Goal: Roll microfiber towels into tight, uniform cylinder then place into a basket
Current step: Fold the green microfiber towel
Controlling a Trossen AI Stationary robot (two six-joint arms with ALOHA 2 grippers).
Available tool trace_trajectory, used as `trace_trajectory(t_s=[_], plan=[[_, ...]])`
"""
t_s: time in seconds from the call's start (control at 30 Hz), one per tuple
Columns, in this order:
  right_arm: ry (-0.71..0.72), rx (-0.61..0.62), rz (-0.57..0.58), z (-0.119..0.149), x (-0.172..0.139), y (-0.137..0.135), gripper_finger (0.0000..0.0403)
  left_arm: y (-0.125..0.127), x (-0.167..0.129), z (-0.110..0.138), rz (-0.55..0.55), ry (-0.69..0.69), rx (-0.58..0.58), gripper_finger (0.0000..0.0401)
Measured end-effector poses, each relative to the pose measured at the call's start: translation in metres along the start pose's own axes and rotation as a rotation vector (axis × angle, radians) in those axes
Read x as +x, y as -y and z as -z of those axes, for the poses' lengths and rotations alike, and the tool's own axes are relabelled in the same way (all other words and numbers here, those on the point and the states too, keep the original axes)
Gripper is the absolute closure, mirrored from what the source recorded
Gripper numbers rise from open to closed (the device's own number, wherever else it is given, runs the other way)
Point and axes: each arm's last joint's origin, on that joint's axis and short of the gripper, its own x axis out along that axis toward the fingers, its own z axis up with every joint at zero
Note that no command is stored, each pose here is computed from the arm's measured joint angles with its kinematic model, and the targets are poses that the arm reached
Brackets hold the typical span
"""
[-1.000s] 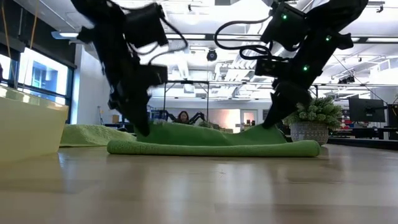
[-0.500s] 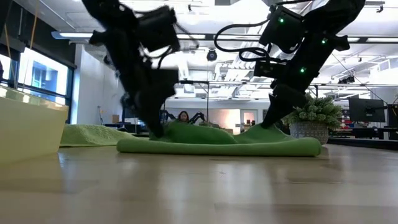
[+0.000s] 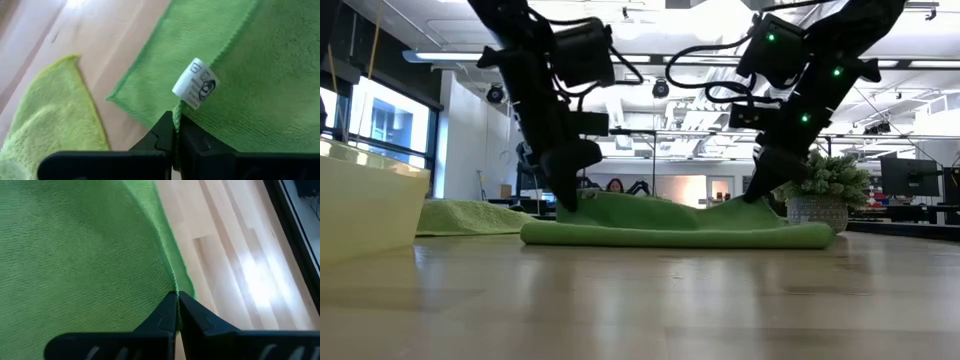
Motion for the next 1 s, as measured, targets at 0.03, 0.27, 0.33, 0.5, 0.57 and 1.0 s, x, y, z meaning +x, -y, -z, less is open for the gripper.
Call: trace_trajectory(t_s=[0.03, 0.27, 0.33, 0.5, 0.57, 1.0], plan=[[0.000, 0.004, 0.002, 0.000, 0.001, 0.001, 0.0402, -0.003, 0.001, -0.001, 0.005, -0.006, -0.010, 0.0401], [0.012, 0.018, 0.010, -0.003, 0.004, 0.008, 0.0402, -0.013, 0.008, -0.004, 0.052, -0.049, -0.040, 0.0401], [0.014, 0.015, 0.010, -0.003, 0.007, 0.008, 0.0402, -0.014, 0.011, -0.003, 0.062, -0.065, -0.027, 0.0401], [-0.028, -0.015, 0.020, 0.001, 0.021, 0.006, 0.0402, -0.014, 0.015, -0.003, 0.042, -0.068, -0.036, 0.0401], [-0.048, -0.019, 0.023, 0.003, 0.025, 0.004, 0.0402, -0.014, 0.015, -0.003, 0.036, -0.063, -0.043, 0.0401], [-0.013, -0.062, 0.117, -0.001, 0.027, 0.006, 0.0402, -0.018, 0.012, -0.004, -0.033, -0.044, -0.023, 0.0401]])
